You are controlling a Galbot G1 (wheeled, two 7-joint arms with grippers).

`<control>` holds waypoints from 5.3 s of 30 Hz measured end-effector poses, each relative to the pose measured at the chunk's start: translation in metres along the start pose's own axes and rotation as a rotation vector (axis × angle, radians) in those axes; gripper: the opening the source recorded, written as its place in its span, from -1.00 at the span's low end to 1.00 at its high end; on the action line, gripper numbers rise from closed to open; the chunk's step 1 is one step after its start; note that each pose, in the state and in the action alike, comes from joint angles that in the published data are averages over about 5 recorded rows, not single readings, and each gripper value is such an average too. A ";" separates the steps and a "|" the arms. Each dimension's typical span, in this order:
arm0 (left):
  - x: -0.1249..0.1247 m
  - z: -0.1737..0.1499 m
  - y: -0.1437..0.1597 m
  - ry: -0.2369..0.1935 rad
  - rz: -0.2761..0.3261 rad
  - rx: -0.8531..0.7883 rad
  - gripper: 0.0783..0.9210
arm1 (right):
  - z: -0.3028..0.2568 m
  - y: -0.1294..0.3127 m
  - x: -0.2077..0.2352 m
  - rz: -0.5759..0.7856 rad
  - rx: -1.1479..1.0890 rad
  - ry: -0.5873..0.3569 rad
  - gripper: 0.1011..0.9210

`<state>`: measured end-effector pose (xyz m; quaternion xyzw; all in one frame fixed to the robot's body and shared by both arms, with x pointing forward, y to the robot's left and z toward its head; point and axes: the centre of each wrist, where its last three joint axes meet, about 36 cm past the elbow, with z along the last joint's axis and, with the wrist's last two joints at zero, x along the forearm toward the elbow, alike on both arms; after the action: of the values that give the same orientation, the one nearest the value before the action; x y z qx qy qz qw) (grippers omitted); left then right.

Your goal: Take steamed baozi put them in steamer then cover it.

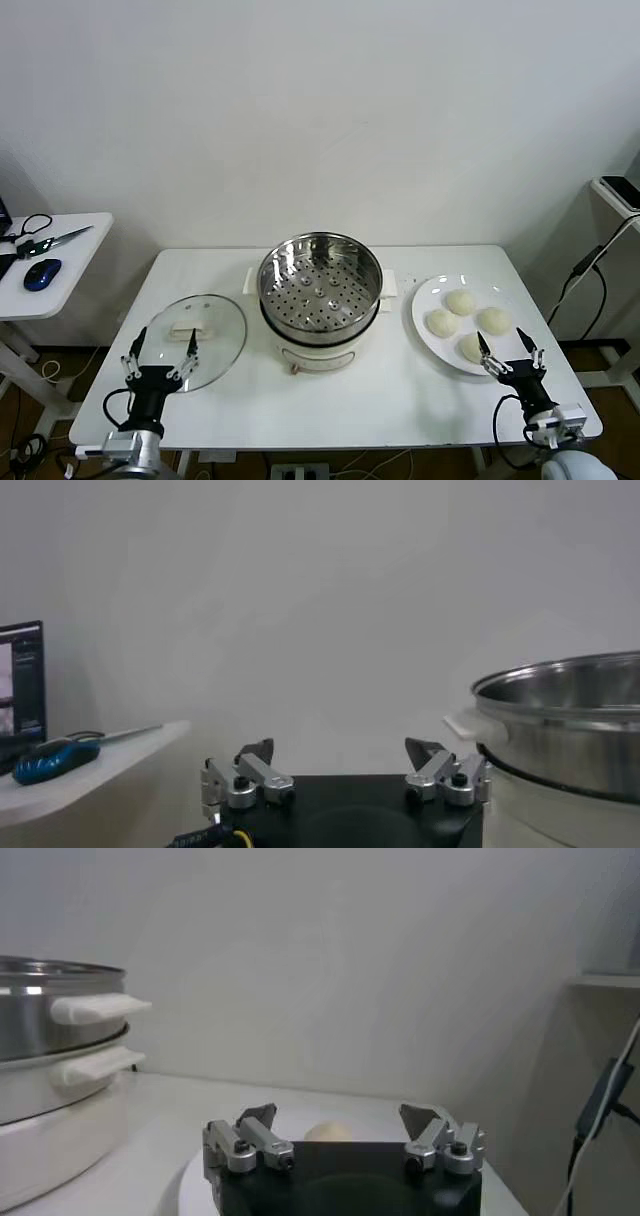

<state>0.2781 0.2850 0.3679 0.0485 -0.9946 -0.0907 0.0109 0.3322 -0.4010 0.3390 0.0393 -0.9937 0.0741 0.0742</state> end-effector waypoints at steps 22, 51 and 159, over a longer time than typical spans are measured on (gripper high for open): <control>-0.003 0.002 -0.006 0.005 0.003 -0.006 0.77 | -0.134 -0.113 -0.181 -0.728 0.773 0.404 0.76; -0.014 0.014 0.008 0.052 -0.042 0.004 0.77 | -0.180 -0.083 -0.363 -0.957 1.135 0.851 0.76; 0.007 0.009 0.022 0.077 -0.035 0.021 0.77 | -0.355 0.331 -0.361 -1.507 2.507 -0.037 0.76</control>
<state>0.2688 0.3074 0.3634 0.0697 -0.9934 -0.0783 0.0470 0.7092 0.0035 0.5840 0.5772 -0.0250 0.8162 -0.0001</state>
